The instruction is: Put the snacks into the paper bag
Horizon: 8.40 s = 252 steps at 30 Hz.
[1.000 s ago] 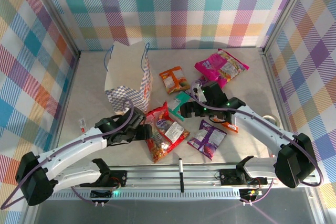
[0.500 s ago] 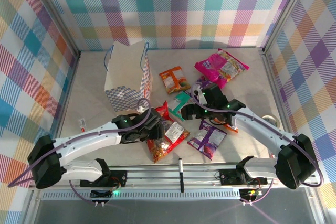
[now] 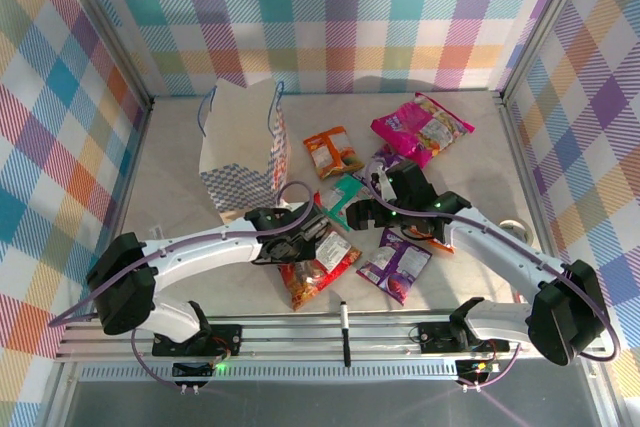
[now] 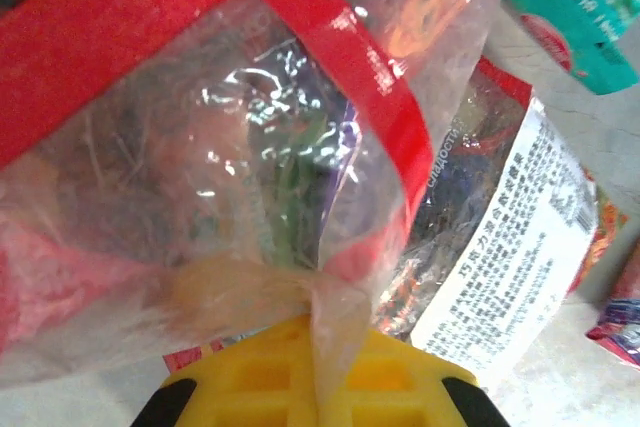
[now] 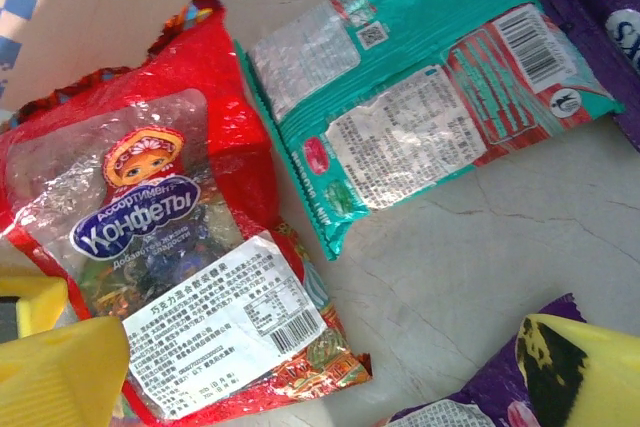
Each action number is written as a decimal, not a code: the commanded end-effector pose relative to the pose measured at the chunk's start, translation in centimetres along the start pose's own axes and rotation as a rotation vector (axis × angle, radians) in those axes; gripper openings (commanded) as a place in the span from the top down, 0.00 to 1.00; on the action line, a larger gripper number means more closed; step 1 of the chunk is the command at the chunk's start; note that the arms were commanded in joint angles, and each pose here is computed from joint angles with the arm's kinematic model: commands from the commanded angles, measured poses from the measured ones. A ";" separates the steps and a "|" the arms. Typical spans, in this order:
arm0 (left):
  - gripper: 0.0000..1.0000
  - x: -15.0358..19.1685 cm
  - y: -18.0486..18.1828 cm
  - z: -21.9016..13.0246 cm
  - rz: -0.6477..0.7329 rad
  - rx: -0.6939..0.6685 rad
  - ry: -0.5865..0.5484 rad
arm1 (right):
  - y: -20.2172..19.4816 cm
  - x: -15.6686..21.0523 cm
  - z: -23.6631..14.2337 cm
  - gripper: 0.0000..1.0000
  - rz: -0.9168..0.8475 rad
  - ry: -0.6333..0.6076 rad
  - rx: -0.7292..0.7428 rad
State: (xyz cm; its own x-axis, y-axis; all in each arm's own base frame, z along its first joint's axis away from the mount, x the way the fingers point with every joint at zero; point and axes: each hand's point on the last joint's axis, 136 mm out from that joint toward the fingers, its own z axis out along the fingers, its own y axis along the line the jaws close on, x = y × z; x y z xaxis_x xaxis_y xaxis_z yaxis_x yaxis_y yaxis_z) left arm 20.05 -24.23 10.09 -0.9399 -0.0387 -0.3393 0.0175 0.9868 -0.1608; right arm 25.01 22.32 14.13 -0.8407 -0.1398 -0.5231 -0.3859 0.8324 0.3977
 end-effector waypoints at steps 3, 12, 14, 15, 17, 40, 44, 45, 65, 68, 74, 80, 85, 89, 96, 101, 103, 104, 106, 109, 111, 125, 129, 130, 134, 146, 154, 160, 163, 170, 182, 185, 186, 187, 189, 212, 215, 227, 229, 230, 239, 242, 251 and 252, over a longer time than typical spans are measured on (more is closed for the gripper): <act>1.00 -1.8 -1.5 -3.2 0.059 0.043 -0.049 | 2.0 0.4 0.1 0.01 -0.049 0.018 -0.112; 1.00 -3.5 -3.7 -6.5 0.094 0.144 -0.093 | 3.8 1.6 -0.1 0.01 -0.103 0.041 -0.238; 1.00 -3.8 -4.2 -7.5 0.104 0.183 -0.102 | 3.9 1.7 -0.1 0.01 -0.107 0.025 -0.255; 1.00 -3.9 -4.3 -7.9 0.108 0.194 -0.109 | 3.9 1.7 -0.2 0.01 -0.106 0.020 -0.262; 1.00 -4.3 -4.5 -8.7 0.124 0.212 -0.130 | 4.1 1.6 -0.3 0.01 -0.090 0.003 -0.290; 1.00 -6.5 -7.0 -15.3 0.260 0.401 -0.270 | 4.3 3.1 -1.5 0.01 0.051 -0.016 -0.620; 1.00 -6.5 -7.7 -15.7 0.276 0.434 -0.271 | 4.5 3.3 -1.4 0.01 0.051 -0.005 -0.656; 1.00 -6.4 -7.9 -15.7 0.282 0.443 -0.266 | 4.7 3.3 -1.5 0.01 0.047 -0.010 -0.674; 1.00 -7.2 -11.5 -14.8 0.331 0.542 -0.304 | 6.2 2.9 -2.3 0.20 0.045 0.004 -0.810; 1.00 -7.1 -12.0 -14.4 0.328 0.559 -0.300 | 6.0 2.5 -2.4 0.45 0.043 -0.026 -0.781; 1.00 -7.5 -12.7 -13.9 0.334 0.556 -0.305 | 5.8 2.6 -2.2 0.55 0.055 -0.005 -0.754; 0.59 -8.2 -10.7 -13.9 0.316 0.448 -0.329 | 5.1 1.5 -2.5 0.70 0.062 -0.041 -0.656; 0.48 -9.0 -8.9 -15.8 0.308 0.409 -0.396 | 5.0 0.6 -3.5 0.71 0.033 -0.068 -0.599; 0.46 -9.7 -6.8 -17.8 0.278 0.346 -0.443 | 5.1 -0.2 -4.5 0.71 0.010 -0.106 -0.566; 0.44 -11.5 -1.6 -22.9 0.185 0.231 -0.547 | 5.6 -2.4 -6.5 0.71 -0.039 -0.156 -0.515; 0.43 -12.8 2.8 -25.9 0.107 0.140 -0.626 | 6.6 -4.5 -8.3 0.71 -0.069 -0.191 -0.511; 0.43 -13.2 4.5 -26.6 0.082 0.103 -0.635 | 7.1 -5.5 -9.1 0.72 -0.084 -0.212 -0.515; 0.44 -13.2 5.1 -26.8 0.081 0.085 -0.632 | 7.3 -5.9 -9.3 0.72 -0.089 -0.220 -0.515; 0.43 -13.6 6.8 -27.9 0.065 0.032 -0.649 | 7.8 -6.9 -10.1 0.73 -0.103 -0.238 -0.515; 0.37 -14.2 8.7 -28.8 0.053 -0.035 -0.657 | 8.3 -8.5 -11.0 0.74 -0.116 -0.266 -0.504; 0.34 -14.8 9.6 -29.0 0.050 -0.075 -0.652 | 8.7 -9.5 -11.6 0.74 -0.130 -0.282 -0.502; 0.29 -19.9 15.3 -24.9 -0.091 -0.236 -0.524 | 11.2 -16.0 -17.1 0.76 -0.250 -0.394 -0.401; 0.30 -22.0 15.9 -24.5 -0.102 -0.257 -0.544 | 11.4 -17.2 -18.3 0.76 -0.264 -0.421 -0.365; 0.30 -22.5 16.0 -24.4 -0.105 -0.260 -0.551 | 11.4 -17.5 -18.6 0.76 -0.267 -0.426 -0.351; 0.30 -24.4 17.0 -24.1 -0.126 -0.280 -0.566 | 11.7 -18.9 -20.3 0.76 -0.297 -0.469 -0.318; 0.33 -28.8 16.7 -21.0 -0.148 -0.150 -0.557 | 14.4 -22.1 -25.5 0.76 -0.358 -0.626 -0.348; 0.44 -30.1 17.0 -19.2 -0.172 -0.121 -0.535 | 16.7 -23.6 -27.1 0.76 -0.397 -0.686 -0.430; 0.63 -29.9 17.3 -18.4 -0.202 -0.041 -0.529 | 18.4 -24.0 -27.4 0.77 -0.421 -0.697 -0.484; 0.69 -29.8 17.6 -18.3 -0.232 0.002 -0.534 | 19.7 -24.0 -27.9 0.77 -0.448 -0.710 -0.520; 0.77 -29.6 17.9 -17.9 -0.261 0.054 -0.530 | 22.4 -23.6 -28.9 0.77 -0.519 -0.738 -0.579; 0.83 -29.3 18.3 -17.6 -0.311 0.122 -0.537 | 24.2 -24.0 -28.9 0.77 -0.587 -0.788 -0.612; 0.84 -29.2 18.3 -17.6 -0.320 0.141 -0.539 | 24.6 -24.6 -28.2 0.77 -0.582 -0.780 -0.626; 0.85 -29.2 18.3 -17.6 -0.321 0.145 -0.540 | 24.7 -24.8 -27.7 0.77 -0.578 -0.768 -0.637; 0.85 -29.2 18.3 -17.6 -0.324 0.147 -0.542 | 24.9 -25.0 -27.4 0.77 -0.574 -0.758 -0.649; 0.86 -29.1 18.2 -17.6 -0.326 0.157 -0.541 | 25.5 -25.2 -26.3 0.77 -0.563 -0.731 -0.680; 0.89 -28.4 18.8 -16.4 -0.350 0.199 -0.530 | 28.5 -28.0 -14.9 0.79 -0.490 -0.540 -0.674; 0.89 -28.3 19.0 -16.6 -0.357 0.199 -0.538 | 28.2 -27.9 -13.7 0.79 -0.478 -0.513 -0.655; 0.89 -27.9 19.2 -16.5 -0.371 0.207 -0.541 | 28.0 -26.4 -10.4 0.78 -0.464 -0.435 -0.577; 0.89 -27.9 19.3 -16.4 -0.375 0.207 -0.542 | 28.0 -26.1 -10.0 0.78 -0.465 -0.421 -0.574; 0.89 -27.9 19.3 -16.4 -0.375 0.209 -0.540 | 28.0 -25.9 -9.7 0.78 -0.467 -0.412 -0.572; 0.90 -27.8 19.2 -16.0 -0.379 0.221 -0.534 | 28.0 -24.3 -7.4 0.77 -0.492 -0.349 -0.515; 0.90 -27.7 19.2 -16.0 -0.383 0.219 -0.534 | 27.9 -24.2 -6.8 0.77 -0.484 -0.335 -0.509; 0.90 -27.6 19.2 -16.1 -0.386 0.223 -0.536 | 27.6 -23.7 -4.8 0.77 -0.453 -0.291 -0.490; 0.91 -27.6 19.1 -15.9 -0.387 0.227 -0.533 | 27.5 -23.6 -4.4 0.77 -0.447 -0.282 -0.491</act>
State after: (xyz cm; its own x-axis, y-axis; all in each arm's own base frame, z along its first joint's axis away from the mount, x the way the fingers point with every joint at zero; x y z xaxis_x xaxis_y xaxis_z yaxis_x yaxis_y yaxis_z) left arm 41.15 -2.07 30.19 -0.6230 -0.4861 -0.6128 -0.1682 0.8484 -0.5020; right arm 32.82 45.41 34.99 -0.5722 -0.3124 -0.7583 -0.7901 0.4580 0.4075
